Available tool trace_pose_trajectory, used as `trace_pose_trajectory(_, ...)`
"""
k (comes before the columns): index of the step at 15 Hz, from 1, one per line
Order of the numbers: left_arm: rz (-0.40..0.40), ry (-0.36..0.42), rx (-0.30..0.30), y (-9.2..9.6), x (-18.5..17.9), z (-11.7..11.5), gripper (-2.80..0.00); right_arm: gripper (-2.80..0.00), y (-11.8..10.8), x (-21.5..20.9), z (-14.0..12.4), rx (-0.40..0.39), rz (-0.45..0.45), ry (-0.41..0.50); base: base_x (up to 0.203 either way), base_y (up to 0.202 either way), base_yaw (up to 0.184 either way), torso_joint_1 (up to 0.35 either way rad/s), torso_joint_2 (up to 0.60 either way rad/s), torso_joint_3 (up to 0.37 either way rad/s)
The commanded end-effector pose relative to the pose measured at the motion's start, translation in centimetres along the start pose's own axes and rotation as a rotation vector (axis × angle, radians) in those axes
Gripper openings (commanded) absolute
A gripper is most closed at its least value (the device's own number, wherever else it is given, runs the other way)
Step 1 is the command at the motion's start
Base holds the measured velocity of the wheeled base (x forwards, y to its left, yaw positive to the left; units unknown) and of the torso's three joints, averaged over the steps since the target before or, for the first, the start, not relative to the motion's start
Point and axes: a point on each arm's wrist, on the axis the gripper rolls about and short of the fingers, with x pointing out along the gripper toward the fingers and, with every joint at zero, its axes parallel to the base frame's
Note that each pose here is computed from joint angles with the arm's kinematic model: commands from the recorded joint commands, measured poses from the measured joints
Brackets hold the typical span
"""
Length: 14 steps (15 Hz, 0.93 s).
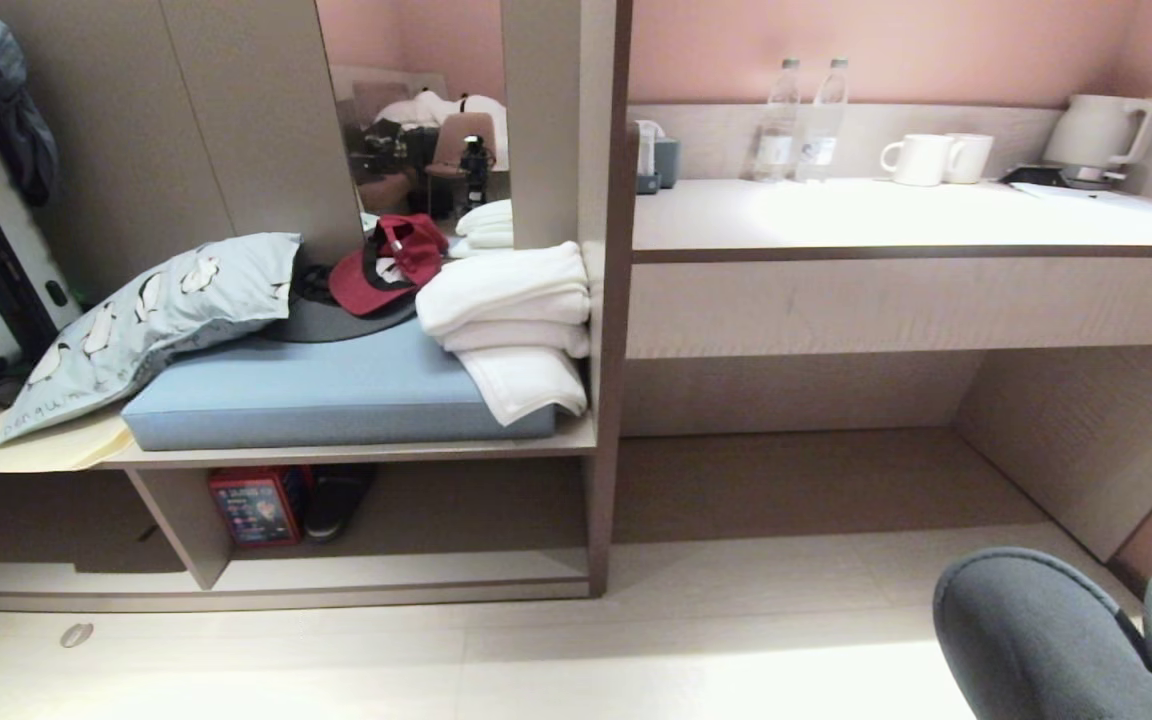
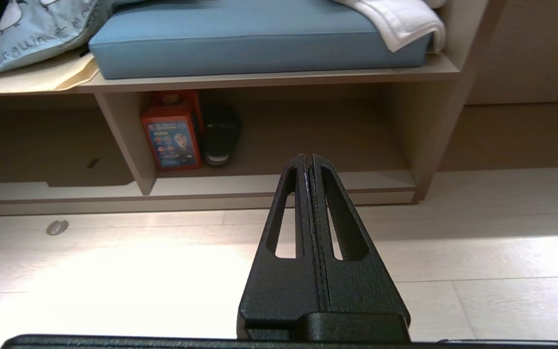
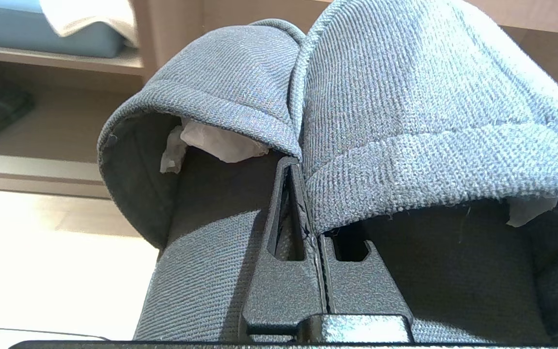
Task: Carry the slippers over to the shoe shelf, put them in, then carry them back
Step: Place the slippers on the floor
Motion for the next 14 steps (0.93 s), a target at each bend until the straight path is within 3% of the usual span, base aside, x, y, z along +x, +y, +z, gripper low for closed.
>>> trace_pose_trajectory(1, 0.001, 0.001, -0.002, 0.00, 0.01, -0.02, -2.80, -2.80, 0.00, 0.00, -0.01, -0.001, 0.000, 0.000, 0.000, -0.193, 0.003, 0.002, 0.00, 0.002)
trace_pose_trajectory(14, 0.001, -0.001, 0.000, 0.00, -0.01, 0.02, -2.80, -2.80, 0.00, 0.00, -0.01, -0.001, 0.000, 0.000, 0.000, -0.185, 0.003, 0.004, 0.00, 0.003)
